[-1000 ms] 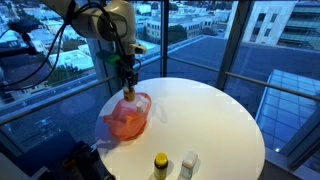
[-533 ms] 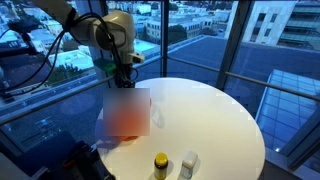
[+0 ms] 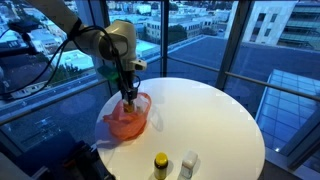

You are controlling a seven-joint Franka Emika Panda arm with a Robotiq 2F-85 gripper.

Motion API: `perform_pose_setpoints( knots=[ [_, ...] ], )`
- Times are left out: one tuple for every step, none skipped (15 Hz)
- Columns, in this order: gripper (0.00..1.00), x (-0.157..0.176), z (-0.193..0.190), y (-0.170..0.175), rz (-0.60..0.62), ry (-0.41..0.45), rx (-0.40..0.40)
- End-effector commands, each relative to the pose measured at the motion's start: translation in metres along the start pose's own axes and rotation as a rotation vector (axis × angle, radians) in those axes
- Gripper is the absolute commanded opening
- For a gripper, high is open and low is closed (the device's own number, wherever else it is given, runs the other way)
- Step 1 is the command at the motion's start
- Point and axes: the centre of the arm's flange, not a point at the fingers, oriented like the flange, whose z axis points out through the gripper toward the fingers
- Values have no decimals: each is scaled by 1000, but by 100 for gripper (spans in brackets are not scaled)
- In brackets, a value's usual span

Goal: Put the white bottle in the plastic bag

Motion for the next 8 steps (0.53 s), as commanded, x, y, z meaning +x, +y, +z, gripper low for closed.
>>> perform_pose_setpoints(
  knots=[
    [37, 16, 13, 4, 2, 15, 26],
    [37, 19, 18, 4, 3, 17, 29],
    [37, 21, 23, 5, 6, 21, 29],
    [37, 22, 28, 5, 7, 25, 31],
    [37, 24, 32, 5, 8, 30, 30],
    [37, 25, 36, 6, 9, 33, 32],
    [37, 26, 39, 6, 10, 36, 36],
    [37, 26, 43, 6, 11, 36, 38]
  ],
)
